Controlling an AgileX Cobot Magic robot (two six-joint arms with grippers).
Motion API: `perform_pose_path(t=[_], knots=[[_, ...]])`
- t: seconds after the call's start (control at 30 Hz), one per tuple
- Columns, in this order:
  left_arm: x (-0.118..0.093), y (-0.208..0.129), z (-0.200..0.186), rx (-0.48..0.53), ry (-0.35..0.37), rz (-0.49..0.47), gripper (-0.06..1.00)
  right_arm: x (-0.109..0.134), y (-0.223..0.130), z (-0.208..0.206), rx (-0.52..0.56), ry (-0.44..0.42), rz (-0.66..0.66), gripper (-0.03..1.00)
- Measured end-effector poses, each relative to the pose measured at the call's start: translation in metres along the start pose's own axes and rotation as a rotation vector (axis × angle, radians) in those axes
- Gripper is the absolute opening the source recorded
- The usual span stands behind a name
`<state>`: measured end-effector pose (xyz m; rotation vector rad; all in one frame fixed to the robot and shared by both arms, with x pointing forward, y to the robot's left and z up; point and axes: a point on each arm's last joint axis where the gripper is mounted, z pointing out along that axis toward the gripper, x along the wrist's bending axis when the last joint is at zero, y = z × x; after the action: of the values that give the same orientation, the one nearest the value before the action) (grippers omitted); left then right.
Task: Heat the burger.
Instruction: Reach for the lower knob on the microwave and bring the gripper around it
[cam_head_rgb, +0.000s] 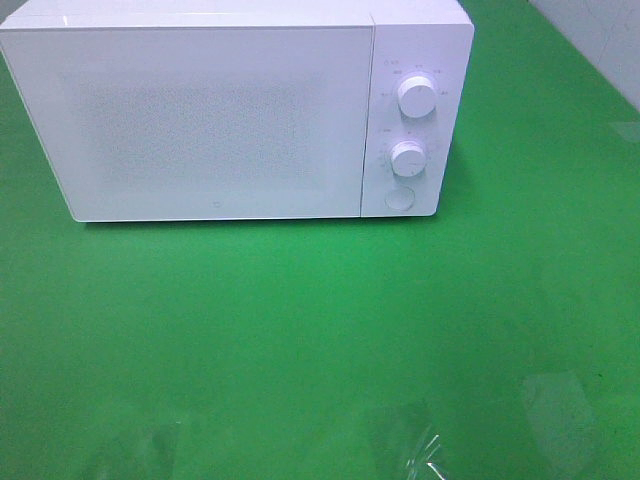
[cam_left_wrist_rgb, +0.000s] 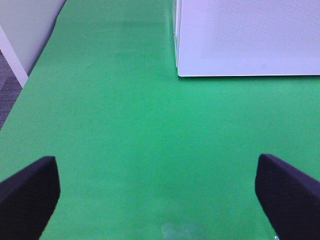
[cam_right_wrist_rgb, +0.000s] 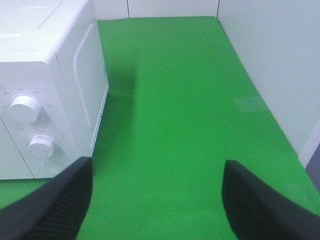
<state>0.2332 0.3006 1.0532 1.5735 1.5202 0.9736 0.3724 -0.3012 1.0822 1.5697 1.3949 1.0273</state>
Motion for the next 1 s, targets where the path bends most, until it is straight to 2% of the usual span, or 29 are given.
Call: perform_pose_path(t=[0.2, 0.37, 0.4, 0.57, 0.83, 1.0], knots=[[0.0, 0.0, 0.0, 0.0, 0.0, 0.0, 0.98, 0.003, 0.003, 0.018, -0.006, 0.015, 0.012, 0.7], [0.0, 0.0, 0.0, 0.0, 0.0, 0.0, 0.98, 0.006, -0.001, 0.035, -0.058, 0.046, 0.011, 0.7], [0.0, 0.0, 0.0, 0.0, 0.0, 0.0, 0.98, 0.007, -0.007, 0.041, -0.083, 0.062, 0.01, 0.7], [0.0, 0.0, 0.0, 0.0, 0.0, 0.0, 0.98, 0.008, -0.025, 0.057, -0.073, 0.082, 0.017, 0.7], [0.0, 0.0, 0.0, 0.0, 0.0, 0.0, 0.98, 0.007, -0.05, 0.077, -0.044, 0.084, 0.095, 0.7], [0.0, 0.0, 0.0, 0.0, 0.0, 0.0, 0.98, 0.002, -0.069, 0.088, -0.08, 0.057, 0.117, 0.7]])
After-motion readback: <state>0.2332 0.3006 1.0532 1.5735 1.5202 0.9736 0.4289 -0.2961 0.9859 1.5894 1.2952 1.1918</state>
